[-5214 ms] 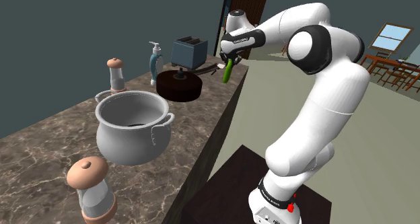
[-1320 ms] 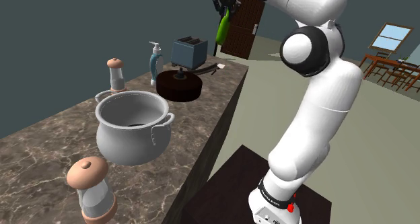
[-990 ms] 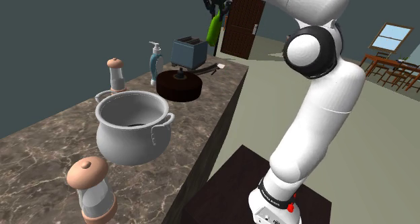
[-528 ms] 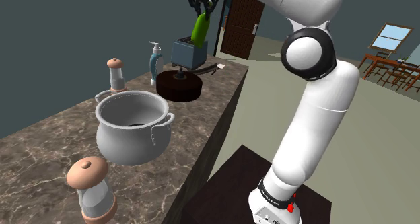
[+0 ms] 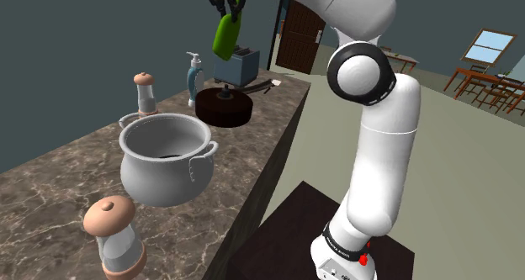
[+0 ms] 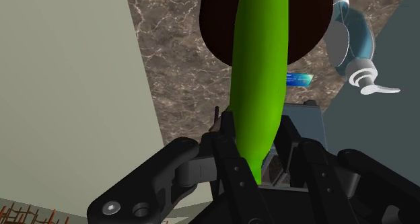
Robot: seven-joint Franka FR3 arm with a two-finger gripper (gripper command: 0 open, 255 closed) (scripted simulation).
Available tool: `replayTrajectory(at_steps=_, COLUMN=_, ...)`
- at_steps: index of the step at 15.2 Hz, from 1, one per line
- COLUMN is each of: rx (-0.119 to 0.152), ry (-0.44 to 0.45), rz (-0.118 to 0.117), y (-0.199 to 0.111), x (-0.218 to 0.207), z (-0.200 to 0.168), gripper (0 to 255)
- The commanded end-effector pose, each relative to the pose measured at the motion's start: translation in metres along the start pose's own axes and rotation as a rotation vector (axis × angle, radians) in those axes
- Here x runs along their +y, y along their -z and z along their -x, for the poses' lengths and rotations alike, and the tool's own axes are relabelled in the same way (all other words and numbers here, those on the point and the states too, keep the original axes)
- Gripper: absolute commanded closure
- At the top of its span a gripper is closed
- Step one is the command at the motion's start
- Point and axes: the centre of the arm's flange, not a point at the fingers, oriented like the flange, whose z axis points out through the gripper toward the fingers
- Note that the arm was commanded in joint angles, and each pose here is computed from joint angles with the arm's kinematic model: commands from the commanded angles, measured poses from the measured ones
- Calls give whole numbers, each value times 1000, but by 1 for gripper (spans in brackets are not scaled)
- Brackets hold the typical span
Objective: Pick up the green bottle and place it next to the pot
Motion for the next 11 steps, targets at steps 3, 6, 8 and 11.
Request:
replayTrajectory(at_steps=3, rx=0, ry=-2, rz=1, y=13, x=-12, z=32, gripper=255)
replayTrajectory(at_steps=6, rx=0, ry=-2, rz=1, y=-1, x=-12, z=40, gripper=255)
replayTrajectory(at_steps=8, rx=0, ry=-2, rz=1, y=-10, x=-12, z=45, gripper=255)
replayTrajectory(at_steps=11, rx=0, ry=-2, rz=1, y=-24, x=-12, z=53, gripper=255)
